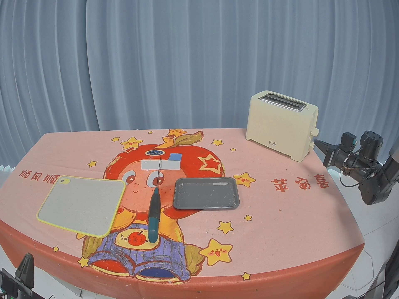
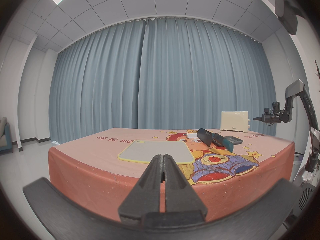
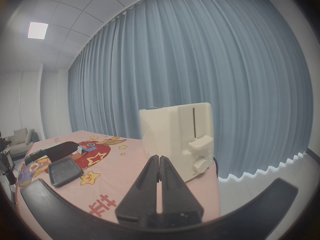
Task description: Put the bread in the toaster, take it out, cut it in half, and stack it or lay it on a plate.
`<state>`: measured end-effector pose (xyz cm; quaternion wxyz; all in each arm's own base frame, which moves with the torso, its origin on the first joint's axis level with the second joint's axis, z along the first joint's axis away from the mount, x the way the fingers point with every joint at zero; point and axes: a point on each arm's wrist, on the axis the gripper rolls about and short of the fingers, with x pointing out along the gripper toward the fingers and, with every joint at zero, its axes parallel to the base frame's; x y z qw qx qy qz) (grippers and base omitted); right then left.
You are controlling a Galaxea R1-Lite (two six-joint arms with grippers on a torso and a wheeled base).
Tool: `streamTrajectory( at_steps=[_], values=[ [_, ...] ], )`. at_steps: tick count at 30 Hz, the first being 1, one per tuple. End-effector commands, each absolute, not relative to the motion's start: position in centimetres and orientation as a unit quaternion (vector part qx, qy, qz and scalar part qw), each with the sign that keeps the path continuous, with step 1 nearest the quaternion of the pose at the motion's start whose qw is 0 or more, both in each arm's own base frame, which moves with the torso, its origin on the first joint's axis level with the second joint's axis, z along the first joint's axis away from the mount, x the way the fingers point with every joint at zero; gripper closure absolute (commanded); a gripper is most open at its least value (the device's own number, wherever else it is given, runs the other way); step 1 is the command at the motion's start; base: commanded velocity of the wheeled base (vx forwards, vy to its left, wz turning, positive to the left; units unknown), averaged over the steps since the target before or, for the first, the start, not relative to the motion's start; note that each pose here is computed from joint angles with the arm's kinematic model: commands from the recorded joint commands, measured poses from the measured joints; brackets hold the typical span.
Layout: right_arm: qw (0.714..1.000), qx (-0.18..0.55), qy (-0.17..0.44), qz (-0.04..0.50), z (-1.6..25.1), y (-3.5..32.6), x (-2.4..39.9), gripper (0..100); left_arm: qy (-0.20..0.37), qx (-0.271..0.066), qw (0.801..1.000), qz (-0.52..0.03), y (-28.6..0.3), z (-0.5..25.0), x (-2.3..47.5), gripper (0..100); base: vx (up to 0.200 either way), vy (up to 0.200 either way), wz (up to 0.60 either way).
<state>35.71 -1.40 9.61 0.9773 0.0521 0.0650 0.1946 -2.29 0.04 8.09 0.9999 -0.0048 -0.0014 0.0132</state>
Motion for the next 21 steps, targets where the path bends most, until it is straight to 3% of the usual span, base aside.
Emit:
streamTrajectory(
  at_steps=[1, 9, 21],
  values=[
    [0.98, 0.053, 0.068, 0.18, 8.8, -3.1, 36.3, 100, 0.005, -0.005, 1.0, 0.014, 0.0, 7.6, -2.2, 100, 0.0, 0.0, 0.0],
    [0.987, 0.051, 0.072, 0.133, 7.3, -2.9, 38.1, 100, 0.005, -0.005, 1.0, 0.013, 0.0, 7.6, -2.2, 100, 0.0, 0.0, 0.0],
    [0.988, 0.05, 0.076, 0.125, 6.0, -2.4, 39.5, 100, 0.005, -0.005, 1.0, 0.013, 0.0, 7.6, -2.2, 100, 0.0, 0.0, 0.0]
  ],
)
